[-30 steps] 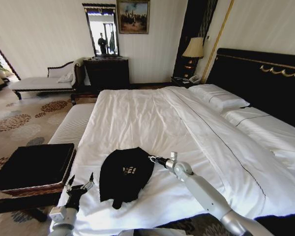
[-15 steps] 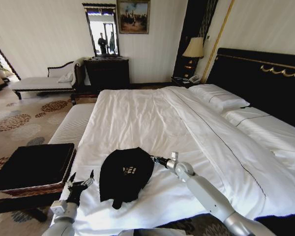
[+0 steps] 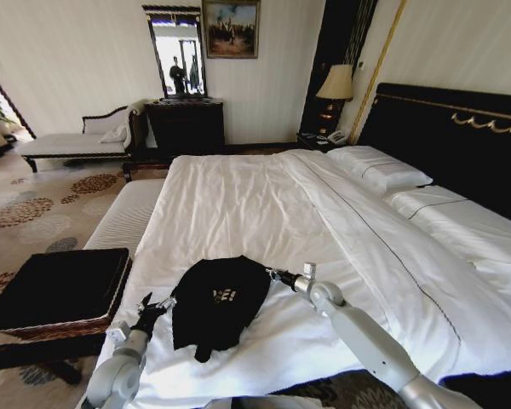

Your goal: Fold the clothes on the bed and place them into the basket.

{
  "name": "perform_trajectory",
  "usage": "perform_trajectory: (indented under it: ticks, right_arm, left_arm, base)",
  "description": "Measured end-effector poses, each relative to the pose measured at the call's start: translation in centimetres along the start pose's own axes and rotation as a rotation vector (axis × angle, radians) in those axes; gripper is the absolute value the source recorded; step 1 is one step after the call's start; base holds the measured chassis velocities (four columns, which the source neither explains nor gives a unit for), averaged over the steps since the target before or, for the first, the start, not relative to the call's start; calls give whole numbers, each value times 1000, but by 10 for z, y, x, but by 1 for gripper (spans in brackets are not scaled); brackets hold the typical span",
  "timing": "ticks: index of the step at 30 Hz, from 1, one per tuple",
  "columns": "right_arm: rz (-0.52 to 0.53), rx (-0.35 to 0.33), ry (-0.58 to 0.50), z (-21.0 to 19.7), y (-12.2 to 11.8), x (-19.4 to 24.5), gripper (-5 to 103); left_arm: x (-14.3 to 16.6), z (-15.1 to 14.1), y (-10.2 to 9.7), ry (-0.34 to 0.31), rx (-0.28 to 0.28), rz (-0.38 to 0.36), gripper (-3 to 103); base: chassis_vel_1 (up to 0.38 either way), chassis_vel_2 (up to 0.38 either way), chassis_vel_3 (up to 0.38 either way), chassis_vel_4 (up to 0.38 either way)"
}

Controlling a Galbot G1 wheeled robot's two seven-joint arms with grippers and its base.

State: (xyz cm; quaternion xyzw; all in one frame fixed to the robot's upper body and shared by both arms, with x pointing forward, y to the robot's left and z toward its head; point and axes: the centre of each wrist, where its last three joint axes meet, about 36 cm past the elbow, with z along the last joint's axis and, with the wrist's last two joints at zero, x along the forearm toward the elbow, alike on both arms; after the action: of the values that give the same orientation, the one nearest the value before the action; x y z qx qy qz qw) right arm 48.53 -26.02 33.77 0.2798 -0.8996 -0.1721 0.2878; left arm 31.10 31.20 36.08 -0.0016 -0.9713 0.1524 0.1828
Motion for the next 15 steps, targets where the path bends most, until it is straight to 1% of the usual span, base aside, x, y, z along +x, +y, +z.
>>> perform_trajectory:
  ticks: [4,5,7,9,11,12,14,15]
  right_arm:
    - [5,3,1,-1,-1,1,0]
    - [5,3,1,-1,-1,1,0]
    - [6,5,2,-1,0,1,0]
    - [6,5,3,-1,1,0,0]
    - [6,6,4,-1,1,-1,0]
    - [6,6,4,-2,1,-1,0]
    - [7,6,4,-2,1,-2,0]
    - [7,6,4,-2,1,-2,0]
  left_arm:
    - [-30,-1,0,30,20,-3,100]
    - [-30,-1,0,30,20,-3,100]
    - [-43,-1,4,45,37,-24,100]
    - [-55,-2,8,64,55,-26,100]
    - [-59,-3,8,72,56,-20,100]
    - [-63,-3,7,78,54,-11,103]
    - [-68,-1,6,89,52,-1,100]
    - [-68,-1,6,89,52,-1,100]
  base:
    - [0,0,0,0]
    - [0,0,0,0]
    - [0,0,0,0]
    - [0,0,0,0]
    - [0,0,0,0]
    - [0,0,0,0]
    - [0,0,0,0]
    - [0,0,0,0]
